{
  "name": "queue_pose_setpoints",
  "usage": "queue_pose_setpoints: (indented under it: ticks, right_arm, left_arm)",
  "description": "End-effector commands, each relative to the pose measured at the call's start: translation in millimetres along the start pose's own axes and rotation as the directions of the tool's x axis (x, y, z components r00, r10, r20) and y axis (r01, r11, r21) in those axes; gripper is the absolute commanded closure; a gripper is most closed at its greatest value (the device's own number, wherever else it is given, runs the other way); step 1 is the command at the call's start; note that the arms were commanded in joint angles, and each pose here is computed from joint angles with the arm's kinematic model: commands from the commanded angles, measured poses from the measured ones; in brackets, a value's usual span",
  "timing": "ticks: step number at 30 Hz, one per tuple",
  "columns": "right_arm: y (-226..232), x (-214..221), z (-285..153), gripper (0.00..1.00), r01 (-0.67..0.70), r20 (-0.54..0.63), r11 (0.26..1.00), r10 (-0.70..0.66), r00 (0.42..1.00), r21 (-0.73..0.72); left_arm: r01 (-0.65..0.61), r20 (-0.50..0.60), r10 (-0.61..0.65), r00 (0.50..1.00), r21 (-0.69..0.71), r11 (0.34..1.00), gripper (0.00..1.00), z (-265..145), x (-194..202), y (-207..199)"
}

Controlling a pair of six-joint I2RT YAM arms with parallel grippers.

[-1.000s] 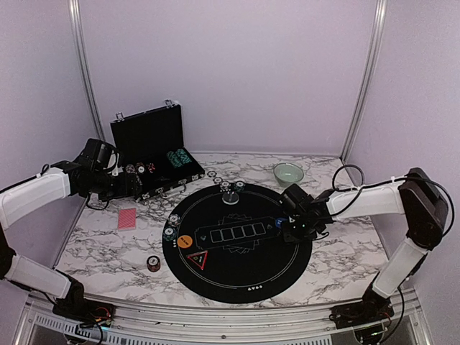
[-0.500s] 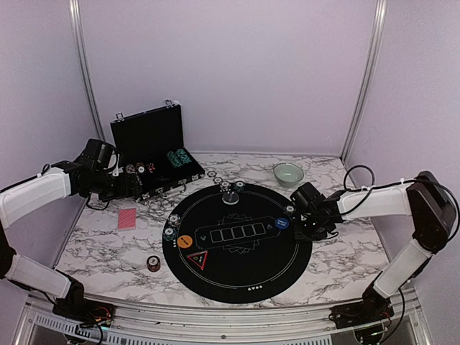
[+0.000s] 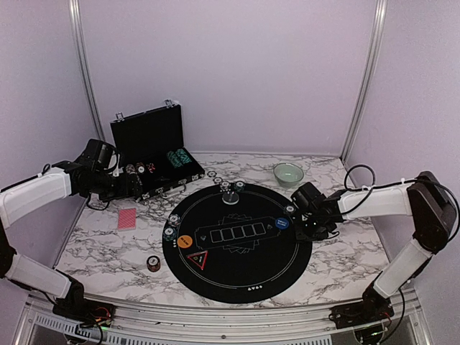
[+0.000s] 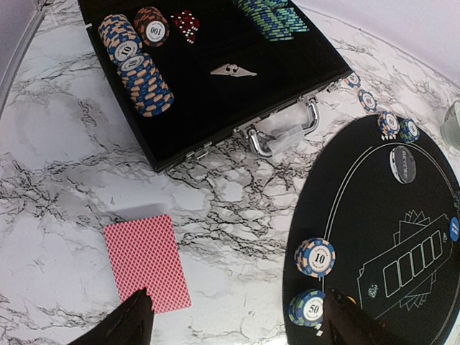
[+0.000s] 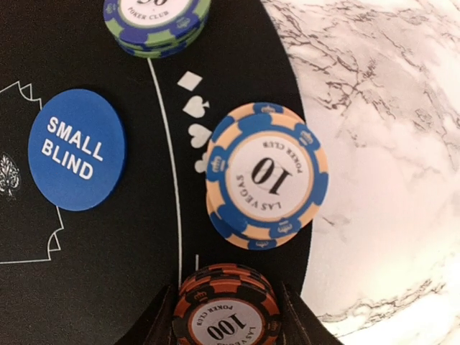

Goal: Distribute texas hold em gaming equipment

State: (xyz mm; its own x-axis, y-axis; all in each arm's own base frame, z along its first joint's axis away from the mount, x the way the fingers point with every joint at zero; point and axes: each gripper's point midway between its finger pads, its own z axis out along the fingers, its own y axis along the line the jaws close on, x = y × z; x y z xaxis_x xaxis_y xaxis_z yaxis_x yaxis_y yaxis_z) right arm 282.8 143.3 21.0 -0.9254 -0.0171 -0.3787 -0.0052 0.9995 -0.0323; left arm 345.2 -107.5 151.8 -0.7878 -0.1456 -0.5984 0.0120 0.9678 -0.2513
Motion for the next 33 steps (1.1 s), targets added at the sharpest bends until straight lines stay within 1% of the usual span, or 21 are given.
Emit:
queue_pose_setpoints:
  ticks: [1, 6, 15, 20, 27, 33]
  right_arm:
    - [-26.1, 24.4, -1.0, 0.55, 0.031, -0.109, 0.995, -0.021, 0.994, 0.097]
    - [-20.8, 16.9, -7.2, 0.49, 0.021, -0.091, 0.997, -0.014, 0.996, 0.072]
    - [-18.4, 6.5, -21.7, 0.44, 0.004, -0.062, 0.999, -0.001, 0.998, 0.054]
    - [-12.9, -0.9, -33.3, 0.41, -0.004, -0.037, 1.0, 0.004, 0.999, 0.019]
    - [7.4, -16.1, -55.5, 0.37, 0.029, 0.014, 0.999, -0.029, 0.999, -0.035]
    - [40.0, -36.3, -78.2, 0.37, 0.098, 0.099, 0.99, -0.088, 0.991, -0.103]
  left_arm:
    - [0.004, 0.007, -0.004, 1.0, 0.006, 1.0, 0.18, 3.0, -0.3, 1.5]
    - [0.004, 0.004, -0.004, 1.0, 0.01, 1.0, 0.18, 3.3, 0.0, 0.7]
    - [0.005, -0.002, -0.005, 1.0, 0.016, 1.0, 0.18, 4.2, 0.9, -0.3]
    - [0.002, -0.008, -0.002, 1.0, 0.023, 1.0, 0.17, 5.4, 1.9, -1.4]
    - [0.006, -0.015, -0.006, 1.0, 0.038, 0.999, 0.17, 3.0, 3.9, -3.7]
    - [0.025, -0.065, -0.021, 0.998, 0.06, 0.998, 0.17, 0.8, 22.7, -10.0]
